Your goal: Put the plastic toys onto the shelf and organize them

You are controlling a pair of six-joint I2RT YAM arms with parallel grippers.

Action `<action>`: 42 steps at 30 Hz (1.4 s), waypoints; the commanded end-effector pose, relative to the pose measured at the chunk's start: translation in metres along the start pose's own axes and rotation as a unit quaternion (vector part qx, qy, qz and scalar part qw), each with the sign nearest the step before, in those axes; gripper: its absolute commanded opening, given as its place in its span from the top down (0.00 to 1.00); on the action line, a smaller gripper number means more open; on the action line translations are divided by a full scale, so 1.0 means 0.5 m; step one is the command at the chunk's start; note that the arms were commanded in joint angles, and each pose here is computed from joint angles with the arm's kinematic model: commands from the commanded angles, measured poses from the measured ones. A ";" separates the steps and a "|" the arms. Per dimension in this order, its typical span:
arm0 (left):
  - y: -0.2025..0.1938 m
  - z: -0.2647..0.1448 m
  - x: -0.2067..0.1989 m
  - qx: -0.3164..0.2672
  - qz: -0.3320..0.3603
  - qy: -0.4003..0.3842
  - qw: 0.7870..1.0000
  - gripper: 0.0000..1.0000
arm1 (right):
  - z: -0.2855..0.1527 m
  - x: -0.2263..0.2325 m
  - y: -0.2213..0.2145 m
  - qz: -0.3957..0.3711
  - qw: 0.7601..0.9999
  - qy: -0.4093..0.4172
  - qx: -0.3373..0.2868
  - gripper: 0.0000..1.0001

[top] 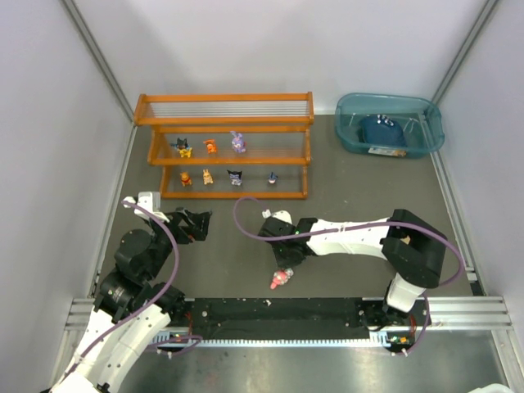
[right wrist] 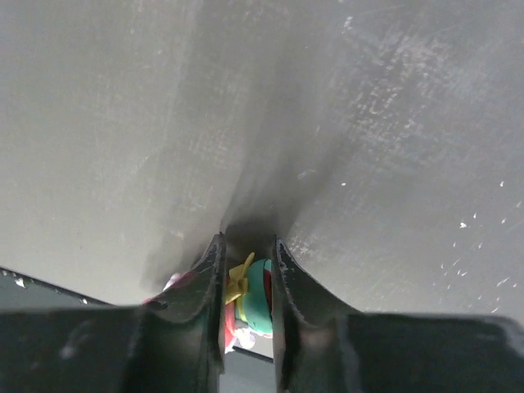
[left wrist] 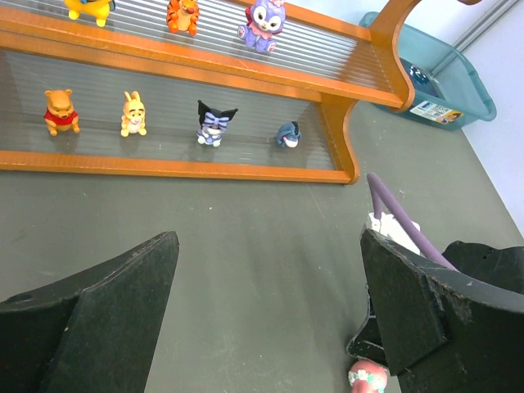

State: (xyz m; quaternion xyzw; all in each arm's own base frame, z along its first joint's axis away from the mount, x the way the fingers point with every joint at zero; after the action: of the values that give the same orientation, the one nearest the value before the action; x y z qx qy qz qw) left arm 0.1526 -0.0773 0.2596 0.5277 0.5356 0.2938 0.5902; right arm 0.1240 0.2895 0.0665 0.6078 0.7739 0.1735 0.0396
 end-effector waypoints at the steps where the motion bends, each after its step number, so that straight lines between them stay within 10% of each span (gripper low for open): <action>1: 0.005 0.002 -0.002 -0.012 -0.004 -0.003 1.000 0.01 | -0.015 0.008 -0.013 0.012 1.000 0.021 0.003 0.98; 18: -0.005 0.014 -0.019 -0.008 -0.004 -0.039 0.999 0.02 | -0.096 -0.067 -0.016 0.207 0.972 0.082 -0.077 1.00; 27: -0.024 0.034 -0.123 0.038 -0.070 -0.218 0.973 0.06 | -0.211 -0.088 0.079 0.386 0.848 0.236 -0.276 1.00; 42: -0.014 0.056 -0.296 0.096 -0.156 -0.289 0.940 0.04 | -0.341 -0.133 0.145 0.442 0.751 0.202 -0.447 1.00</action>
State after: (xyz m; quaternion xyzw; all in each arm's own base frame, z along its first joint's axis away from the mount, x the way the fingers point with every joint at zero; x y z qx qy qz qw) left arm 0.1482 -0.1896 0.2525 0.5829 0.4823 -0.0035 0.6540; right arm 0.1504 0.2096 0.1974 0.7541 0.3333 0.5635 0.0519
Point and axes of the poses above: each gripper's point midway between its finger pads, its own z axis out along the fingers, its own x axis along the line the jaws close on, y = z × x, the point moved 5 cm from there along -z, back along the fingers, and after that the axes turned 7 degrees about z, right-handed, at the moved point
